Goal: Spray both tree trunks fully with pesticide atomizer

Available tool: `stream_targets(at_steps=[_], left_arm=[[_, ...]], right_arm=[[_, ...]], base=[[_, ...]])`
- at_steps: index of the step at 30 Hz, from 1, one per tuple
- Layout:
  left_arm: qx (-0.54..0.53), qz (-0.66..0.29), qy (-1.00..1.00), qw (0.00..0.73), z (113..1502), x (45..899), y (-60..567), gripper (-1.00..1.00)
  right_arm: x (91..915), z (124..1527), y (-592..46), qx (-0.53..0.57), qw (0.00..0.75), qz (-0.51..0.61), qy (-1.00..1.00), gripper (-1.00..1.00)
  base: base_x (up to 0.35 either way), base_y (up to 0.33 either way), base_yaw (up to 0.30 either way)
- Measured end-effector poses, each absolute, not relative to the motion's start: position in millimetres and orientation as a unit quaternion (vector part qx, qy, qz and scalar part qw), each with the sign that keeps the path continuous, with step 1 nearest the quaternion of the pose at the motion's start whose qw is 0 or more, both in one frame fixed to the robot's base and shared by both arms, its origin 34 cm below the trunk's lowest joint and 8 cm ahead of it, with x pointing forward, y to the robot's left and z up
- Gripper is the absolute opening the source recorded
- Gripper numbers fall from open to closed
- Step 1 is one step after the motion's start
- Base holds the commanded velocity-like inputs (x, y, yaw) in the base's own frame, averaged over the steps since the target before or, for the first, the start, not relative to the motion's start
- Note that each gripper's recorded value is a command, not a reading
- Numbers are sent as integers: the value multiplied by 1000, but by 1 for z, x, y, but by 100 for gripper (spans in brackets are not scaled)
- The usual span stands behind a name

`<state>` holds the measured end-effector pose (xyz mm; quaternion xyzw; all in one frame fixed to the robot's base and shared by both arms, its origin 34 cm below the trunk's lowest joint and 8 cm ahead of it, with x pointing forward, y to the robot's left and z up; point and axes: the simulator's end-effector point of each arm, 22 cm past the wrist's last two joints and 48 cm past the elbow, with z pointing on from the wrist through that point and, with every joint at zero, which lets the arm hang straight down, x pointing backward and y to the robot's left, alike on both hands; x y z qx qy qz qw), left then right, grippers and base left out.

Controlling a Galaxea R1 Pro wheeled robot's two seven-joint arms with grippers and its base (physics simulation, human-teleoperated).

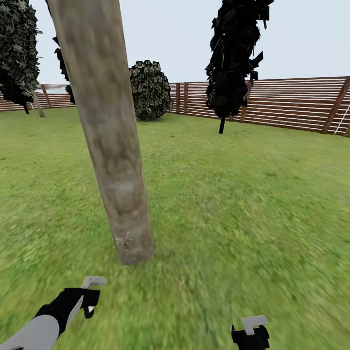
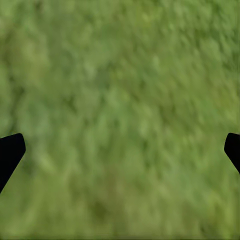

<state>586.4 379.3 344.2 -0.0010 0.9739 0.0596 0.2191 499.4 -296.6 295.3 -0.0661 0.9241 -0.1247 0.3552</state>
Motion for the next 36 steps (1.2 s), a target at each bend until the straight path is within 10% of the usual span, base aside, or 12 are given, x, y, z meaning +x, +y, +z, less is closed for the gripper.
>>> stream_targets(at_steps=[36], left_arm=[[18, 20, 948, 316, 418, 691, 297, -100]], right_arm=[[500, 295, -296, -65, 355, -124, 924, 100]], base=[[-42, -133, 66]])
